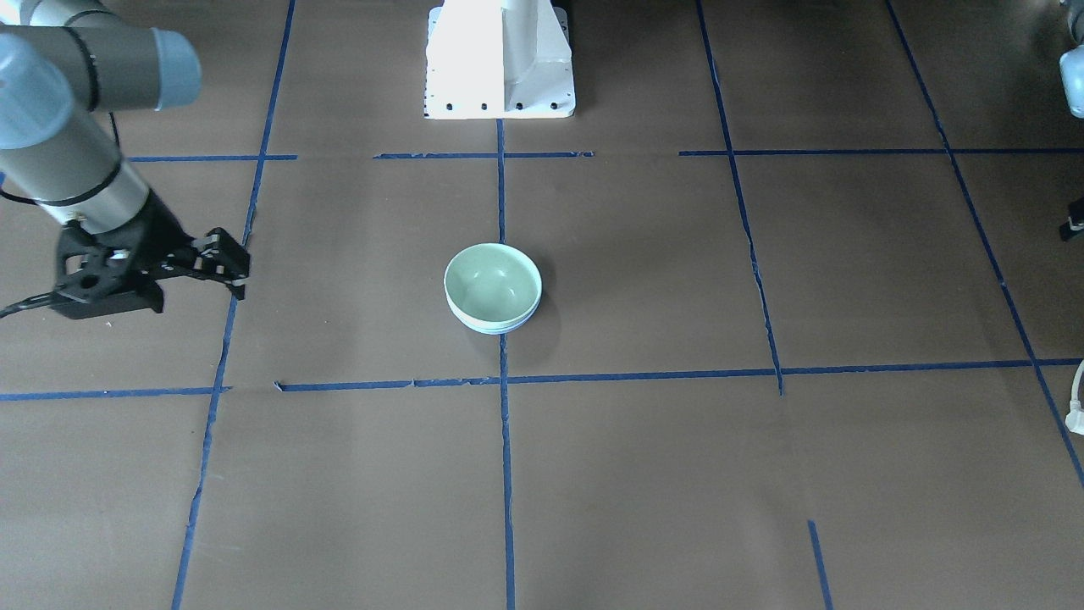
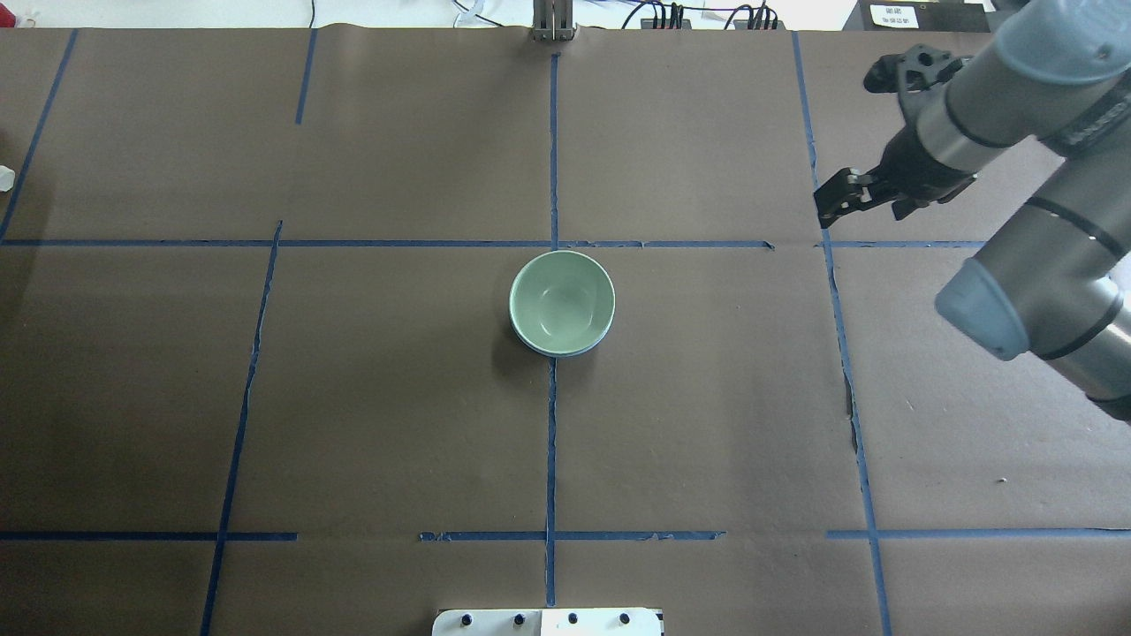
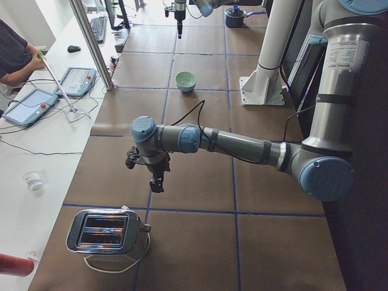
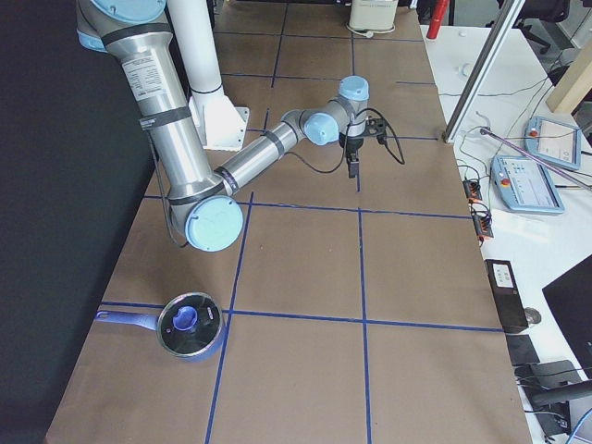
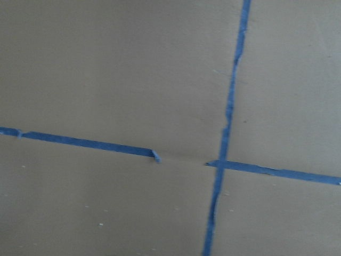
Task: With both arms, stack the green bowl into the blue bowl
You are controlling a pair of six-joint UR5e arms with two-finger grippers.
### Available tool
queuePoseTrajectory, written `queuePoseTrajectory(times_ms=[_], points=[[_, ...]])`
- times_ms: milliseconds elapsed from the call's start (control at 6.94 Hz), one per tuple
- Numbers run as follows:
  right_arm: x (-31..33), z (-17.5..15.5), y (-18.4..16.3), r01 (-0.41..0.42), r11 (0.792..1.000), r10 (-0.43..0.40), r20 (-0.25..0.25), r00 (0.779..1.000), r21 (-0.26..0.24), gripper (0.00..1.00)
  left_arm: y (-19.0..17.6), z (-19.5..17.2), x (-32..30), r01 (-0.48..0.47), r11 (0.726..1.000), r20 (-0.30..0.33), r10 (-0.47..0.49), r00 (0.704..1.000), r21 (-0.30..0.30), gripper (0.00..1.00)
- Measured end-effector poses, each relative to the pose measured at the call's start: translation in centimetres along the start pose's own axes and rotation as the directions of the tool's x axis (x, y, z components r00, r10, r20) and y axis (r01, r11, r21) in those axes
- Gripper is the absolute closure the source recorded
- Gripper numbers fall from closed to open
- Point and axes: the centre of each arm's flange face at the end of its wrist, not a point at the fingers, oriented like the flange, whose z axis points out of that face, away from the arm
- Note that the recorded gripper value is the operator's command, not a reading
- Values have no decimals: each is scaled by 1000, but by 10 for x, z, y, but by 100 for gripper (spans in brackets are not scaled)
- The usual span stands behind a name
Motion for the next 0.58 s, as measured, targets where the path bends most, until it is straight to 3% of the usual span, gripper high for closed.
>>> queuePoseTrajectory(times_ms=[288,576], points=[[105,-11,14,36,999,-36,-15,999,-32,0,23,7,-57,26,1000,-51,-26,998,2,0],[214,-26,47,-10,998,9,-3,1000,-57,0,43,8,-80,59,998,-61,-58,996,7,0]])
